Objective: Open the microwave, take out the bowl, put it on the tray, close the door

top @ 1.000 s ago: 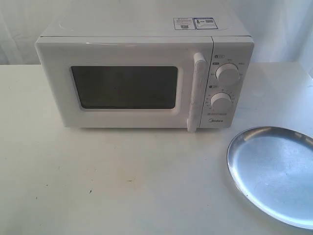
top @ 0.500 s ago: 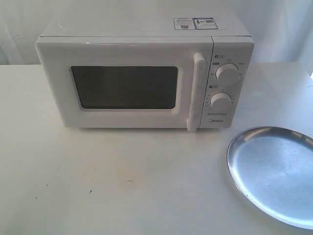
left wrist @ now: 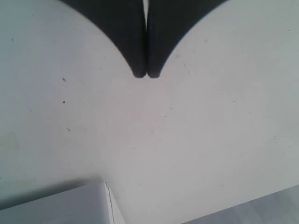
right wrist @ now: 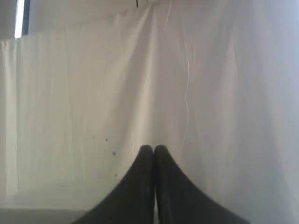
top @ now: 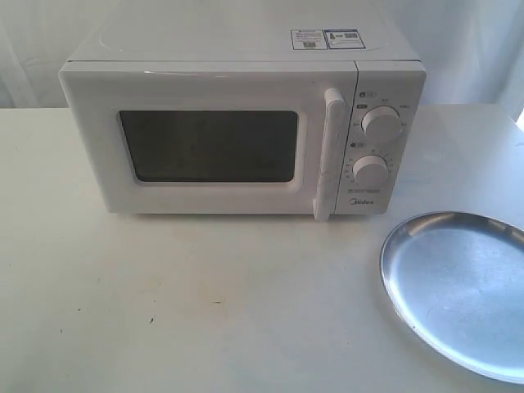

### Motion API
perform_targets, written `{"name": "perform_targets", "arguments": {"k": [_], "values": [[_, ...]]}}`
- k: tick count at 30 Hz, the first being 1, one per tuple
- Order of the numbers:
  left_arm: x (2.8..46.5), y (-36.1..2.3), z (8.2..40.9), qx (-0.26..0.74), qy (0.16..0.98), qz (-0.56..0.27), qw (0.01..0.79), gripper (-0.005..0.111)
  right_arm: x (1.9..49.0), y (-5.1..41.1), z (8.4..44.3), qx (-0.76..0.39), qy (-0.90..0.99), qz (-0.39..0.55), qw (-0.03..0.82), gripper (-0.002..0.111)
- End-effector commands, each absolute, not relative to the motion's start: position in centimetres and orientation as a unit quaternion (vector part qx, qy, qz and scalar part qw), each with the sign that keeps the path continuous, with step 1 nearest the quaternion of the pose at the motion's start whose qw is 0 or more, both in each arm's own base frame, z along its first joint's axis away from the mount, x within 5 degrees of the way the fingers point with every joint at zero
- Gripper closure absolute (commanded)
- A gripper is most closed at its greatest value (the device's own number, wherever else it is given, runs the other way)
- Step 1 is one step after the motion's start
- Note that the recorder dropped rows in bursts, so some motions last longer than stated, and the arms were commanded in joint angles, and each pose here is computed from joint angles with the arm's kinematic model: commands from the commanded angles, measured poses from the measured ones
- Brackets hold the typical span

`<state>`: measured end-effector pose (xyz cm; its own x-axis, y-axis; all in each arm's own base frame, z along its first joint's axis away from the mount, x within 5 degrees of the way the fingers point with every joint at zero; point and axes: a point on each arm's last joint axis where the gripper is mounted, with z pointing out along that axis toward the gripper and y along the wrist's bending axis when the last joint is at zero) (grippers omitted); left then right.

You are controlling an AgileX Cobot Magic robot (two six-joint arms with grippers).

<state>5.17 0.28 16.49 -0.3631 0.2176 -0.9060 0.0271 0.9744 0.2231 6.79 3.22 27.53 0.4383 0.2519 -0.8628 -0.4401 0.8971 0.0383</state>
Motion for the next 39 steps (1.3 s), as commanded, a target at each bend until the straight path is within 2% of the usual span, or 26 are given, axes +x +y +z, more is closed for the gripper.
{"name": "perform_targets", "arguments": {"k": [1,5,9,14,18,25,26,29,30,31,33,36,39], "values": [[5.2,0.3,16.6,0.071,0.82,0.082,0.562,0.107,11.5,5.3,26.3,-0.168,0.588,0.188,0.769,0.108],[5.2,0.3,16.6,0.071,0.82,0.082,0.562,0.107,14.9,9.2,23.8,-0.337,0.611,0.263,0.667,0.108],[5.2,0.3,16.6,0.071,0.82,0.082,0.562,0.107,16.5,12.4,20.0,-0.493,0.569,0.405,0.519,0.108],[5.2,0.3,16.6,0.071,0.82,0.082,0.562,0.107,20.7,13.8,16.2,-0.499,0.599,0.433,0.453,0.108],[5.2,0.3,16.6,0.071,0.82,0.082,0.562,0.107,23.3,14.0,16.5,-0.43,0.624,0.424,0.496,0.108],[5.2,0.3,16.6,0.071,0.82,0.082,0.562,0.107,24.6,13.6,17.1,-0.335,0.655,0.425,0.527,0.108],[5.2,0.3,16.6,0.071,0.82,0.082,0.562,0.107,24.7,13.6,17.1,-0.337,0.654,0.423,0.529,0.108],[5.2,0.3,16.6,0.071,0.82,0.082,0.562,0.107,26.3,12.8,15.8,-0.439,0.659,0.24,0.562,0.108],[5.2,0.3,16.6,0.071,0.82,0.082,0.562,0.107,27.0,12.5,16.0,-0.405,0.673,0.225,0.576,0.108],[5.2,0.3,16.6,0.071,0.82,0.082,0.562,0.107,27.3,12.2,16.3,-0.357,0.692,0.24,0.58,0.108],[5.2,0.3,16.6,0.071,0.82,0.082,0.562,0.107,27.3,12.3,16.6,-0.351,0.681,0.253,0.591,0.108],[5.2,0.3,16.6,0.071,0.82,0.082,0.562,0.107,26.6,12.9,16.9,-0.413,0.632,0.257,0.604,0.108],[5.2,0.3,16.6,0.071,0.82,0.082,0.562,0.107,26.1,13.2,16.4,-0.496,0.594,0.214,0.596,0.108]]}}
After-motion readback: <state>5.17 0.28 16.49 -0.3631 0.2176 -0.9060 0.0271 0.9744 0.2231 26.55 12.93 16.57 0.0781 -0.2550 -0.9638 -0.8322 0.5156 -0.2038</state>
